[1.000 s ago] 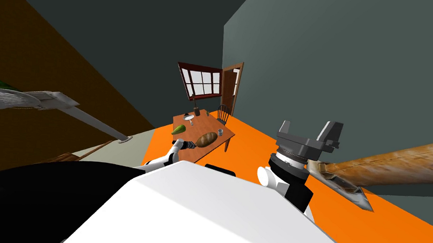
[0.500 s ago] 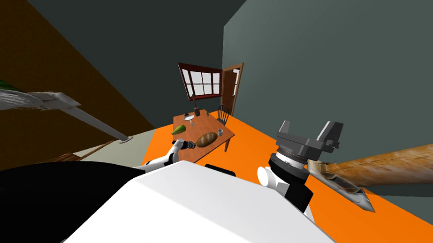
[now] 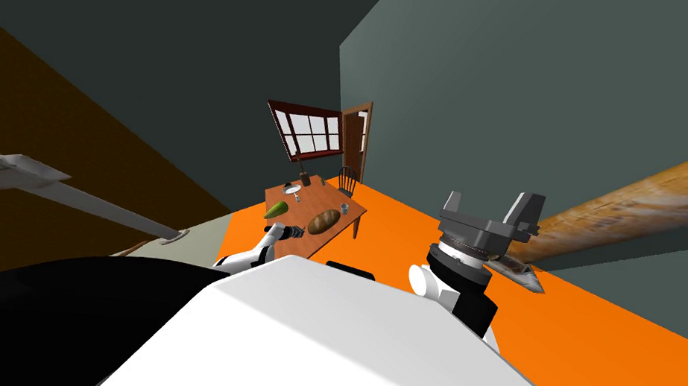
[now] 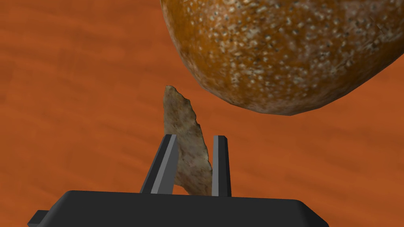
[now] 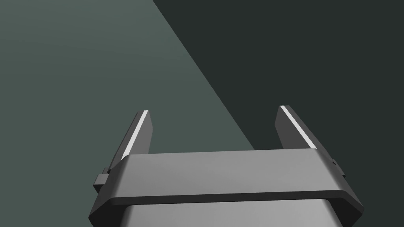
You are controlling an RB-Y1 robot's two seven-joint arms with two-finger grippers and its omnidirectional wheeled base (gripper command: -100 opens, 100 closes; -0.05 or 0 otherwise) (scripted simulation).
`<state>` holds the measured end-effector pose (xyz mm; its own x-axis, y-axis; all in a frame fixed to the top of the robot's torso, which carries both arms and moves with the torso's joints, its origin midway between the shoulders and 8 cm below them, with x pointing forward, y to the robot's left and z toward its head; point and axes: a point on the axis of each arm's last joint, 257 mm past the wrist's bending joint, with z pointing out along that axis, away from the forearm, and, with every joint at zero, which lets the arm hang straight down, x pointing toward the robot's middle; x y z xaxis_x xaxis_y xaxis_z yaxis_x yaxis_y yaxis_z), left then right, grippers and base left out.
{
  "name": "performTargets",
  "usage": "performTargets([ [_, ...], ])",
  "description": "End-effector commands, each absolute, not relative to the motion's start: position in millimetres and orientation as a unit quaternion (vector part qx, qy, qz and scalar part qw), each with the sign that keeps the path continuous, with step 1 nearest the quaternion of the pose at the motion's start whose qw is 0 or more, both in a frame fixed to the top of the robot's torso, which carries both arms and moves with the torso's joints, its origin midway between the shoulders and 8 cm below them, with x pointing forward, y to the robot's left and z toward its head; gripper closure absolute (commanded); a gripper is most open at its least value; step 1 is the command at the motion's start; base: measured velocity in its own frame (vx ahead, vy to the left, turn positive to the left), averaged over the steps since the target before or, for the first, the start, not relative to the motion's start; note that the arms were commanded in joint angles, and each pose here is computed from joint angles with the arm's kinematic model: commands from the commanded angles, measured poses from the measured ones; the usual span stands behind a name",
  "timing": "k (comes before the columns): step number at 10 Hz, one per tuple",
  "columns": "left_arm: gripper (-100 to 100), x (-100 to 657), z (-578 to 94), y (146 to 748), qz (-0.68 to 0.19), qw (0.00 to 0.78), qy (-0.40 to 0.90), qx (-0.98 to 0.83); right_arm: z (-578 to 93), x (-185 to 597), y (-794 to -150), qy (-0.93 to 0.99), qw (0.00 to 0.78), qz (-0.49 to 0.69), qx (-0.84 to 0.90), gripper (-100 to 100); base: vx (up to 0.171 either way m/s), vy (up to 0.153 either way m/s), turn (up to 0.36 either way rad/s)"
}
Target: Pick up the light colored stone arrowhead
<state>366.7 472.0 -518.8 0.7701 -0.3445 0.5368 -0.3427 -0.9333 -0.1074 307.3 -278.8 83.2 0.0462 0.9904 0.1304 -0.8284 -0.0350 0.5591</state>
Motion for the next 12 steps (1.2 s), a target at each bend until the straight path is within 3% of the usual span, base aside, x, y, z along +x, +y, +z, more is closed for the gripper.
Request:
performTargets([
  [1, 100, 370, -516, 464, -0.296, -0.006, 0.176, -0.939, 83, 307, -279, 0.158, 0.676, 0.672, 0.256, 0, -0.023, 0.009, -0.015],
  [2, 100, 357, -511, 498, -0.289, 0.024, 0.164, -0.943, 83, 307, -279, 0.158, 0.676, 0.672, 0.256, 0, -0.047, -0.005, -0.304],
  [5, 100, 362, -510, 486, -0.303, 0.007, 0.155, -0.94, 83, 307, -279, 0.158, 0.676, 0.672, 0.256, 0, -0.024, 0.003, -0.058],
  [6, 100, 342, -509, 516, -0.29, 0.032, 0.145, -0.946, 83, 307, -279, 0.158, 0.676, 0.672, 0.256, 0, -0.039, -0.012, -0.291],
  [12, 100, 335, -505, 522, -0.304, 0.024, 0.114, -0.945, 83, 307, -279, 0.158, 0.676, 0.672, 0.256, 0, -0.032, 0.002, -0.122],
])
